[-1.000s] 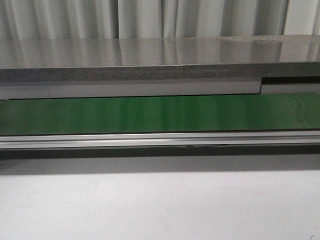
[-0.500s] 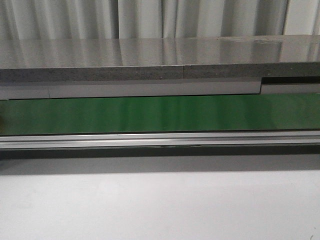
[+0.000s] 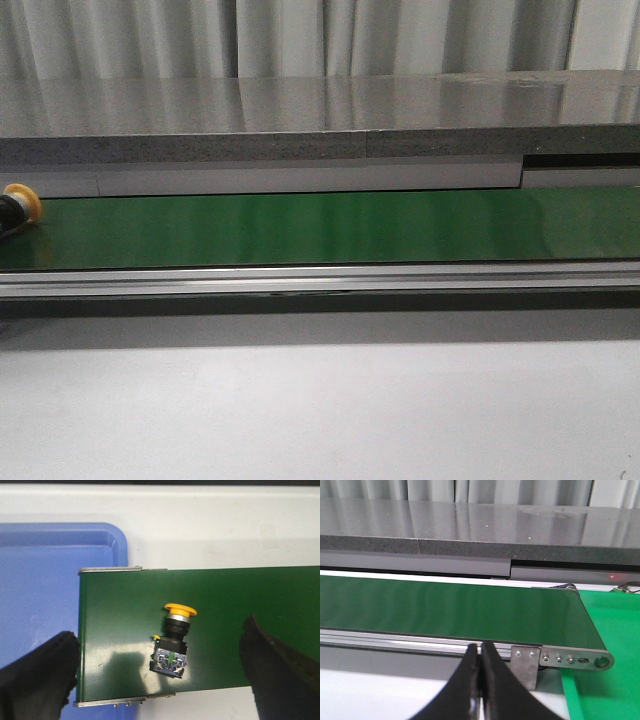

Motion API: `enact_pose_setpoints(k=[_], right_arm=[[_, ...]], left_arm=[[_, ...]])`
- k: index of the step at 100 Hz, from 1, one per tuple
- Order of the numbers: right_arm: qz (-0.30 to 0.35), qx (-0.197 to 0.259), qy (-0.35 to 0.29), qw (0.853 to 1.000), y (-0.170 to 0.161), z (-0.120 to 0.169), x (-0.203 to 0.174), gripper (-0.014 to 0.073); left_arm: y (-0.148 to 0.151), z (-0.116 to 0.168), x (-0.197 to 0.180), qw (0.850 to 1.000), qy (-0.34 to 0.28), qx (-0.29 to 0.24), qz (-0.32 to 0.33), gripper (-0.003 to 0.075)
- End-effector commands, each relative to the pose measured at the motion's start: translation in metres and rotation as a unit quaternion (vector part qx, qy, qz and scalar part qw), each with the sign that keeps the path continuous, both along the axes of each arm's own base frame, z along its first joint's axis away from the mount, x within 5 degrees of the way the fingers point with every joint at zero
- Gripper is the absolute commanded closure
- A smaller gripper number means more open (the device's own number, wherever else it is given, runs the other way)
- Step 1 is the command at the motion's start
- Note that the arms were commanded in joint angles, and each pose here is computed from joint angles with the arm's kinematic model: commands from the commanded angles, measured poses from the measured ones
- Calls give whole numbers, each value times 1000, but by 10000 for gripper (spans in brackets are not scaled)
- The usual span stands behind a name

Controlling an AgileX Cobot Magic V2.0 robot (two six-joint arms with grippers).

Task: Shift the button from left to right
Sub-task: 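Lift the button and set it on the conveyor belt start, then open the left gripper and raise it away from the belt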

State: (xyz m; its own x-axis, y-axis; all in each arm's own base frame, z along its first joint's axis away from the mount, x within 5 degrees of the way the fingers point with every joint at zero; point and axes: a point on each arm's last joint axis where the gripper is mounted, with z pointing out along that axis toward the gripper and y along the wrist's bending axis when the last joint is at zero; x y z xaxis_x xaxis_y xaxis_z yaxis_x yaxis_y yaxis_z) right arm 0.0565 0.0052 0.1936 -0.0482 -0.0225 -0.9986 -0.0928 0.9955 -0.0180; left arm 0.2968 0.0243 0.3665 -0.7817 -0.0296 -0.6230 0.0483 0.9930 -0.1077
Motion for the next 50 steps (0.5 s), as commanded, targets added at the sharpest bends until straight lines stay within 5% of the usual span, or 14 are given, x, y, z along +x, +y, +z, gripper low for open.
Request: enact_pose_setpoints(k=[1,50], right_arm=[[0,5,-58,998,0,14,-2,662],[0,5,-58,998,0,14,-2,662]], left_arm=[[-13,26,-26,996,-94,2,-8,100],[-32,-17,-162,969,-248,13,-4,100]])
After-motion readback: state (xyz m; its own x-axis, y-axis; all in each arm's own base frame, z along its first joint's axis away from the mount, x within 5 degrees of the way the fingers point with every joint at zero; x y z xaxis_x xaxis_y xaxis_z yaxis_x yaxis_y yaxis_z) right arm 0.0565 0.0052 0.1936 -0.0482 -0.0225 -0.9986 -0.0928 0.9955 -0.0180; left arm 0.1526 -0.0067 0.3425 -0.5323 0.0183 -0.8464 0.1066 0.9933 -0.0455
